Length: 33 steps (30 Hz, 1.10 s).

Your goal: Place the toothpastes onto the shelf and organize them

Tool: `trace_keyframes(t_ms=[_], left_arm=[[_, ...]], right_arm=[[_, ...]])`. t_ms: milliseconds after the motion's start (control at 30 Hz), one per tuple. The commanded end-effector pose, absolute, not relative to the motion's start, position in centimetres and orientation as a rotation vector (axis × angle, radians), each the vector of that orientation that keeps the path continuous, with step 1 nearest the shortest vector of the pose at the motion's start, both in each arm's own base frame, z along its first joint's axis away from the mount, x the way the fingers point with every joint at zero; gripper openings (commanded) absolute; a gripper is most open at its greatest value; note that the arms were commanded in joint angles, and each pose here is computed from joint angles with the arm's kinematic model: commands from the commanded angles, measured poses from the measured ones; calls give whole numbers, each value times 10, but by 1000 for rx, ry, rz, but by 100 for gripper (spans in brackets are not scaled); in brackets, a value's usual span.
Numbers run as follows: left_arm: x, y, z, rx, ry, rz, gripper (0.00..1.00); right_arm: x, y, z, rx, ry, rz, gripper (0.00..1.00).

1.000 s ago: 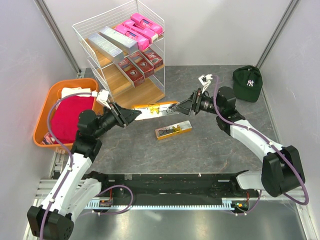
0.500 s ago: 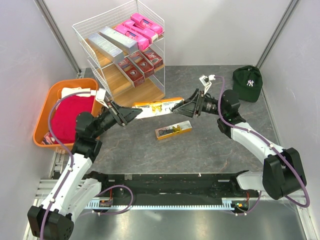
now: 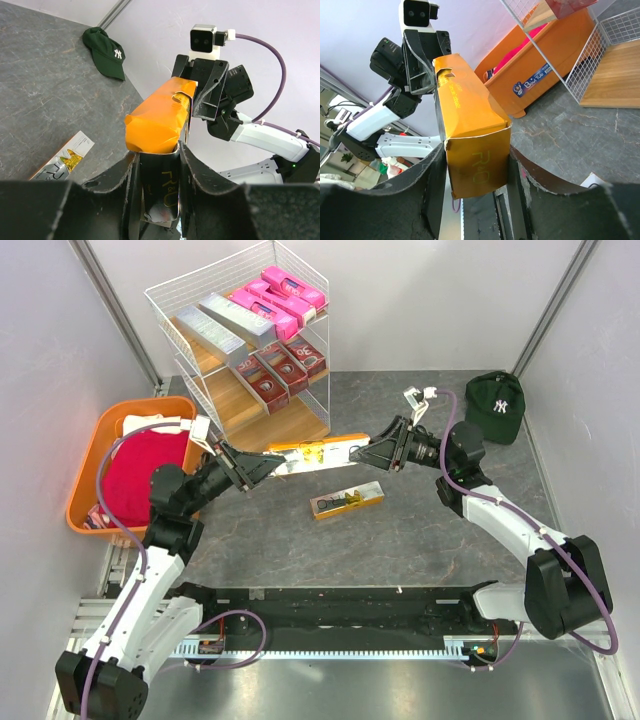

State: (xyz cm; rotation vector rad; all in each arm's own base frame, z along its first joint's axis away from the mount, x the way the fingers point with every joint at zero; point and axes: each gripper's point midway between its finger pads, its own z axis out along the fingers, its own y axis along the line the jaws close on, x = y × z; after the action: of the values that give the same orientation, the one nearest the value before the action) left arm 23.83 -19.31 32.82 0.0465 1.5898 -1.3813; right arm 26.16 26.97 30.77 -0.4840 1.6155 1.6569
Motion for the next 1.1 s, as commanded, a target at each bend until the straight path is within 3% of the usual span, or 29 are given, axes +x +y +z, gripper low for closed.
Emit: trace_keyframes(t_ms=[0,67,100,267,300,400,1067], left_arm=[[242,-191,337,63,1560,-1357,15],[243,-189,330,45,1593,-1334,29],[245,-187,331,56,1592,-1306,41],[250,-176,316,11,1673,-1185,67],[251,-173,320,26,1666,-1147,78],[255,-163,318,8,1698,-1057,89],[246,-77,337,-238,1667,-559,93]], right_arm=[[253,271,320,-533,1549,1663,37],[257,270,319,-510,1557,1648,34],[257,270,318,-504,1562,1644,33],[268,268,308,-452,1605,1582,30],[269,268,307,-447,1612,1579,29],[275,266,302,-411,1633,1563,27],[322,272,250,-175,1741,1588,23]])
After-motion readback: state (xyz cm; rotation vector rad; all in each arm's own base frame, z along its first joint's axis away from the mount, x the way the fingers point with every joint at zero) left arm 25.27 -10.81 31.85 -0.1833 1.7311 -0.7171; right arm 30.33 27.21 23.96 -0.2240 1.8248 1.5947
